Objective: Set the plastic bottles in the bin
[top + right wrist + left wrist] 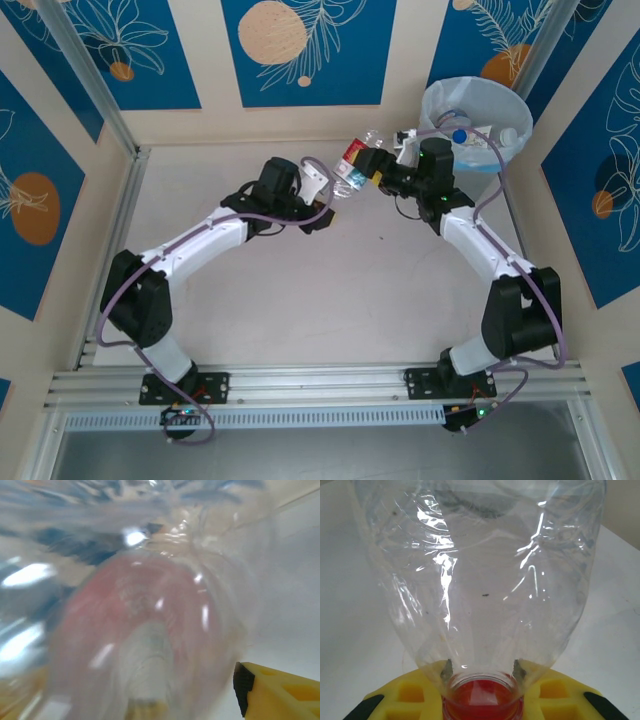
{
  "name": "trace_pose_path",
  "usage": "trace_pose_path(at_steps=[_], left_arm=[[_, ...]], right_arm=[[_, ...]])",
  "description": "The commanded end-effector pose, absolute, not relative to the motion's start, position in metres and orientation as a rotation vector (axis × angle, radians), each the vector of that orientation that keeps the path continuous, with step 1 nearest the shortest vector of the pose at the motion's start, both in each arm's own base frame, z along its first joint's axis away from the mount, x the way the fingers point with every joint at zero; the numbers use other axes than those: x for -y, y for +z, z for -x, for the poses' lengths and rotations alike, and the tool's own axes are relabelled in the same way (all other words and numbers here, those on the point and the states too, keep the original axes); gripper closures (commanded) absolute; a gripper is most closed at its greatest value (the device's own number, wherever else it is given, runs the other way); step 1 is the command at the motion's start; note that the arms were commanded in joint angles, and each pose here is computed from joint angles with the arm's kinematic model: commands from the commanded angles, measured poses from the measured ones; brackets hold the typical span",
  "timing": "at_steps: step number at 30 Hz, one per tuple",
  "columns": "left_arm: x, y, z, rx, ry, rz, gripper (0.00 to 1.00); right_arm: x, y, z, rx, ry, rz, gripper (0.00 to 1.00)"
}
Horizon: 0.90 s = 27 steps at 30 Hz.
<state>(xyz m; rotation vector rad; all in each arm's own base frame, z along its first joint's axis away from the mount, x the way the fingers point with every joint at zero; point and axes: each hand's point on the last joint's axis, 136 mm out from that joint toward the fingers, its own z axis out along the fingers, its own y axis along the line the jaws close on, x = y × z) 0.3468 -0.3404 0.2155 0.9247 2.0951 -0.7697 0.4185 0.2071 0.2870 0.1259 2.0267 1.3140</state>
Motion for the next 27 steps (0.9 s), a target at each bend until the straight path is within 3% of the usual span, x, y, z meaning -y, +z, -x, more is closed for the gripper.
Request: trace_pose_path(at_steps=[1, 9, 13, 20, 22, 24, 27], left_arm=[[0.352, 0.244, -0.339, -2.002, -0.805, -0.963, 0.95], [0.355, 0.244, -0.334, -2.003, -0.813, -0.977, 0.94], [0.355, 0.246, -0.334, -2.007, -0.815, -0.970, 0.92], [0.359, 0.259, -0.328, -1.981, -0.879, -0.962, 0.78], [0.359, 0.265, -0.328, -1.976, -0.898, -0.948, 0.66], [0.361, 0.272, -0.327, -1.979, -0.920, -0.923, 0.44], [0.365, 0.282, -0.321, -1.945, -0.991, -0.923, 0.19]], right_arm=[[-0.216, 0.299, -0.431, -1.988, 1.272, -0.080, 0.27], [-0.227, 0.300, -0.434, -1.964, 1.229, -0.039, 0.62], [-0.221, 0.304, -0.428, -1.945, 1.189, -0.029, 0.69], [-0.211, 0.319, -0.416, -1.890, 1.145, 0.000, 0.74], [-0.210, 0.322, -0.413, -1.884, 1.151, -0.004, 0.75], [-0.208, 0.325, -0.412, -1.882, 1.158, -0.022, 0.77], [-0.202, 0.332, -0.412, -1.871, 1.166, -0.048, 0.79]])
